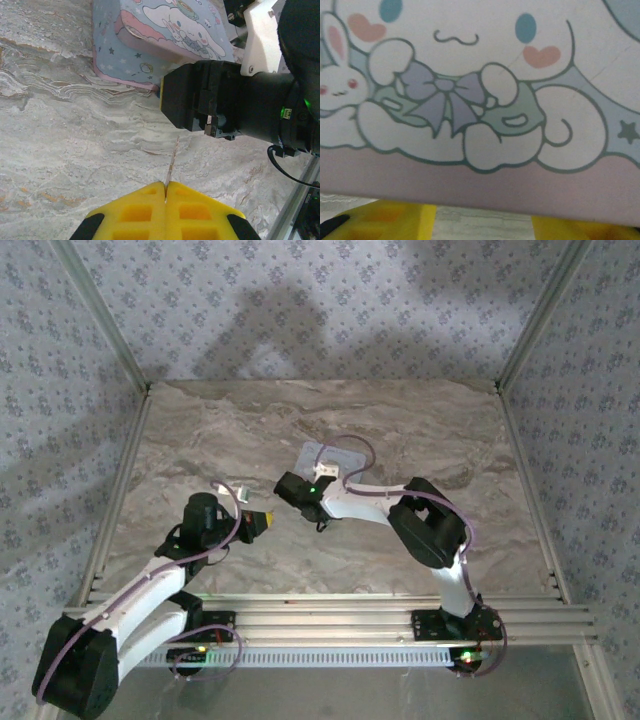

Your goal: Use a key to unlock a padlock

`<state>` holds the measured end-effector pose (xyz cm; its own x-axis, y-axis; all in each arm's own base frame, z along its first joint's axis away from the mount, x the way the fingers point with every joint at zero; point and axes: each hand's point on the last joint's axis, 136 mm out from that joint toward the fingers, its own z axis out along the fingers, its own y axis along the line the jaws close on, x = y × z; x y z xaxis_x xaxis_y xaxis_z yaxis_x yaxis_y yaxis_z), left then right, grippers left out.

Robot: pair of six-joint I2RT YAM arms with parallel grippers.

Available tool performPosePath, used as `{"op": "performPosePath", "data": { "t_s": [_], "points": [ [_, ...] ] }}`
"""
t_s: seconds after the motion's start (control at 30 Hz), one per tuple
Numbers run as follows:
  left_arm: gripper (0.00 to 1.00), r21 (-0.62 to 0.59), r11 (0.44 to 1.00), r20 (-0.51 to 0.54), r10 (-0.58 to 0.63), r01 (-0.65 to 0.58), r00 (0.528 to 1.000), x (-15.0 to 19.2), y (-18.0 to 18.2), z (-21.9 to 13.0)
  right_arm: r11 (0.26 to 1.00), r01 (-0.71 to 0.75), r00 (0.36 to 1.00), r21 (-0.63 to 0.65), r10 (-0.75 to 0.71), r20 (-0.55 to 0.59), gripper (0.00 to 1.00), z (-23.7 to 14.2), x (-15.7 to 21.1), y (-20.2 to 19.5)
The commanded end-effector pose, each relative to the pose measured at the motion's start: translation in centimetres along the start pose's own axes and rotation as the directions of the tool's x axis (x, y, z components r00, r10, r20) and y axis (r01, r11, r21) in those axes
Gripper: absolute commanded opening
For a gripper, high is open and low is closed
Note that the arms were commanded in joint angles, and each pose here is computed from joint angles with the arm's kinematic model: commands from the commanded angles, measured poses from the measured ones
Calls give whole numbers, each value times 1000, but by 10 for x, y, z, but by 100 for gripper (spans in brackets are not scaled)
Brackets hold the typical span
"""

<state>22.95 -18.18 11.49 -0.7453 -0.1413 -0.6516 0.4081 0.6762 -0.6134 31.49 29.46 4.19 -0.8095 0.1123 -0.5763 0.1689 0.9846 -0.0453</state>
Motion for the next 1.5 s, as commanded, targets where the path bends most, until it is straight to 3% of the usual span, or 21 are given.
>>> {"op": "performPosePath", "data": {
  "t_s": [0.0,0.87,1.2,1.47],
  "points": [
    [0,23,999,8,28,-28,1000,-1,-2,1,999,-37,999,32,36,24,52,2,-6,-12],
    [0,29,999,-5,44,-43,999,4,-2,3,999,-30,999,-23,31,38,50,22,-19,24],
    [0,37,998,-9,58,-58,998,6,-3,2,998,-6,1000,-57,7,20,13,19,-27,25],
    [0,78,993,-22,93,-91,995,9,-10,2,988,37,999,-151,-40,-13,0,-4,-30,19]
  ]
}}
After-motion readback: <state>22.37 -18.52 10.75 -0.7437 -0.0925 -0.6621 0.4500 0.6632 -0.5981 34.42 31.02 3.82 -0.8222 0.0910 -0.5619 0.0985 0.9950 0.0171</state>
